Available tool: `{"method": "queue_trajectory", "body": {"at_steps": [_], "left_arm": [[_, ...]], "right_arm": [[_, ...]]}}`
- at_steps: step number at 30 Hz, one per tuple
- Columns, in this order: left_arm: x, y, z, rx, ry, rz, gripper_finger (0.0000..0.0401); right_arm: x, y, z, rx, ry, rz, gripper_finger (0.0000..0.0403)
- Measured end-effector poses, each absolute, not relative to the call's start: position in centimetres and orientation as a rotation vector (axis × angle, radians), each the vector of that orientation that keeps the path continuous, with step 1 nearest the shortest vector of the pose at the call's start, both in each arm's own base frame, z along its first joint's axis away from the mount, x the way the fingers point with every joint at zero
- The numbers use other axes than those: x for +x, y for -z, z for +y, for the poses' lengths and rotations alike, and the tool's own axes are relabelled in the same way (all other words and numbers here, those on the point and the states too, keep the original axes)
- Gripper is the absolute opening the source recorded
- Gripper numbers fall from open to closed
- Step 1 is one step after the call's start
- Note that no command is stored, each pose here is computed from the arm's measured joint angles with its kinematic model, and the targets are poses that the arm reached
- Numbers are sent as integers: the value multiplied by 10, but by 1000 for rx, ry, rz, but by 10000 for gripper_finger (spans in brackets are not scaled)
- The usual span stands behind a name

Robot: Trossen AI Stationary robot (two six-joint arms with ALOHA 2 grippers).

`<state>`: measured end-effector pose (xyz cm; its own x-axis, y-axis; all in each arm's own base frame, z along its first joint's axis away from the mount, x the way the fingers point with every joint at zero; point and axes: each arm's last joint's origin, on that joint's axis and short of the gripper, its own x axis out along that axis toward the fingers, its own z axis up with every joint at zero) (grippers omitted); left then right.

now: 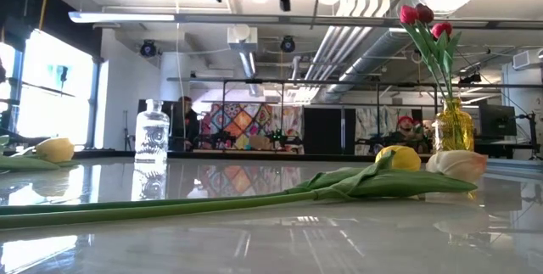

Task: Sort flowers into vase by color
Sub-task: Put the dark red tulip into the yellow vase

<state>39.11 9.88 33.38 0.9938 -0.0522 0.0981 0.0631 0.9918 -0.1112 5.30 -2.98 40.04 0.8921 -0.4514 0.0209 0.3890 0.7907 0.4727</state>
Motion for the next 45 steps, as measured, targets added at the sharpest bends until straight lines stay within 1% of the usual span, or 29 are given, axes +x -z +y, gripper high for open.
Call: {"method": "queue_trajectory", "body": {"at_steps": [4, 7, 11, 14, 19, 23, 29, 33, 35, 38, 43, 45], "left_arm": [[402, -325, 101, -122, 68, -165, 0], [412, -322, 100, -153, 94, -164, 0], [424, -330, 95, -143, 143, -186, 0], [432, -331, 91, -153, 153, -158, 0], [443, -334, 90, -153, 163, -161, 0], [453, -329, 87, -178, 187, -149, 0], [462, -332, 82, -176, 205, -164, 0], [463, -335, 82, -174, 201, -136, 0], [463, -334, 82, -172, 199, -124, 0], [463, -333, 82, -173, 199, -120, 0], [464, -334, 80, -183, 204, -120, 0], [464, -334, 79, -191, 206, -119, 0]], "right_arm": [[75, -405, -42, 439, 418, -131, 232], [93, -406, -50, 431, 346, -109, 232], [110, -406, -53, 422, 253, -87, 232], [120, -406, -52, 398, 200, -71, 232], [131, -406, -50, 359, 152, -62, 232], [138, -406, -46, 317, 99, -60, 232], [143, -405, -42, 299, 100, -47, 232], [146, -404, -42, 301, 98, -41, 229], [147, -404, -42, 301, 96, -46, 219], [150, -405, -43, 297, 77, -58, 189], [153, -407, -42, 295, 53, -71, 132], [152, -407, -42, 298, 48, -72, 101]]}}
